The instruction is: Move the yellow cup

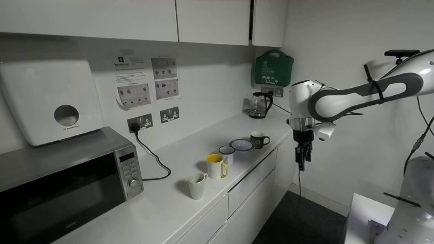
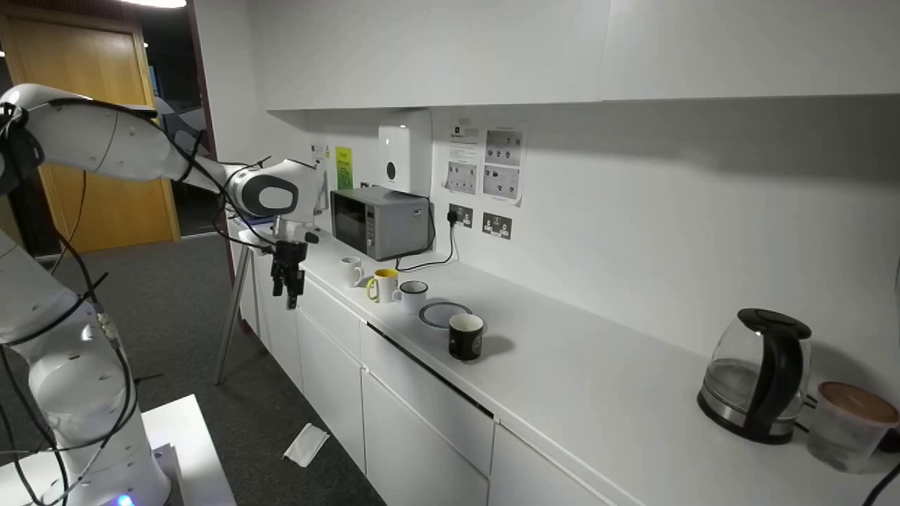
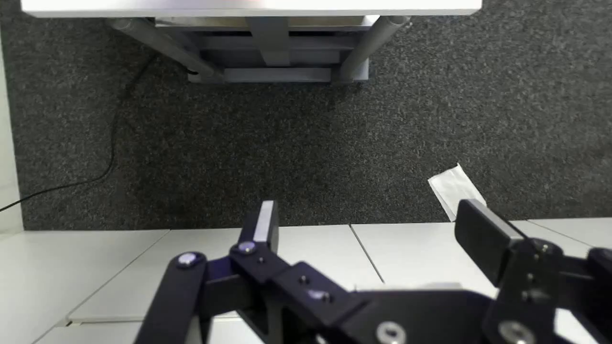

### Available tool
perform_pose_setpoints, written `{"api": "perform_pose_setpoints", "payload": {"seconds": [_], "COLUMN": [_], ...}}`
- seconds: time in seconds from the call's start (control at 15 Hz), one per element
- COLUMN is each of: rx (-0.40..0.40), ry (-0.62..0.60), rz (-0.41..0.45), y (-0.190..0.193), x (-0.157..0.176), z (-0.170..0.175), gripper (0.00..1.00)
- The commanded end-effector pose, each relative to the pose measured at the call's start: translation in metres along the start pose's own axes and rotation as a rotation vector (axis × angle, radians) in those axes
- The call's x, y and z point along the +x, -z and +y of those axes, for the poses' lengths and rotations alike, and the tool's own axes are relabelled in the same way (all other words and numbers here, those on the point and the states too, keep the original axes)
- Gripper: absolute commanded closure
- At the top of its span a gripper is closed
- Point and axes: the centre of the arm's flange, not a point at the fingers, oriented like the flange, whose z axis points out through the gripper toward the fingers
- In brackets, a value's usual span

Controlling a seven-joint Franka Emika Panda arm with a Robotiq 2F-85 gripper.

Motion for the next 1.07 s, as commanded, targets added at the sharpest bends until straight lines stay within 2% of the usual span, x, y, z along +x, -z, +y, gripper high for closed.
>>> {"api": "perform_pose_setpoints", "payload": {"seconds": [0.0, 0.2, 0.53, 0.6, 0.8, 1.0], "rx": [0.151, 0.28, 0.416, 0.42, 0.366, 0.284], "ry": [-0.135, -0.225, -0.342, -0.343, -0.315, -0.257], "rz": [-0.006, 0.011, 0.229, 0.273, 0.384, 0.433], "y": [0.014, 0.025, 0.045, 0.051, 0.068, 0.078], "x": [0.008, 0.013, 0.036, 0.042, 0.058, 0.07], "z": [-0.007, -0.01, -0.017, -0.022, -0.048, -0.086], "gripper": [0.0, 0.0, 0.0, 0.0, 0.0, 0.0]}}
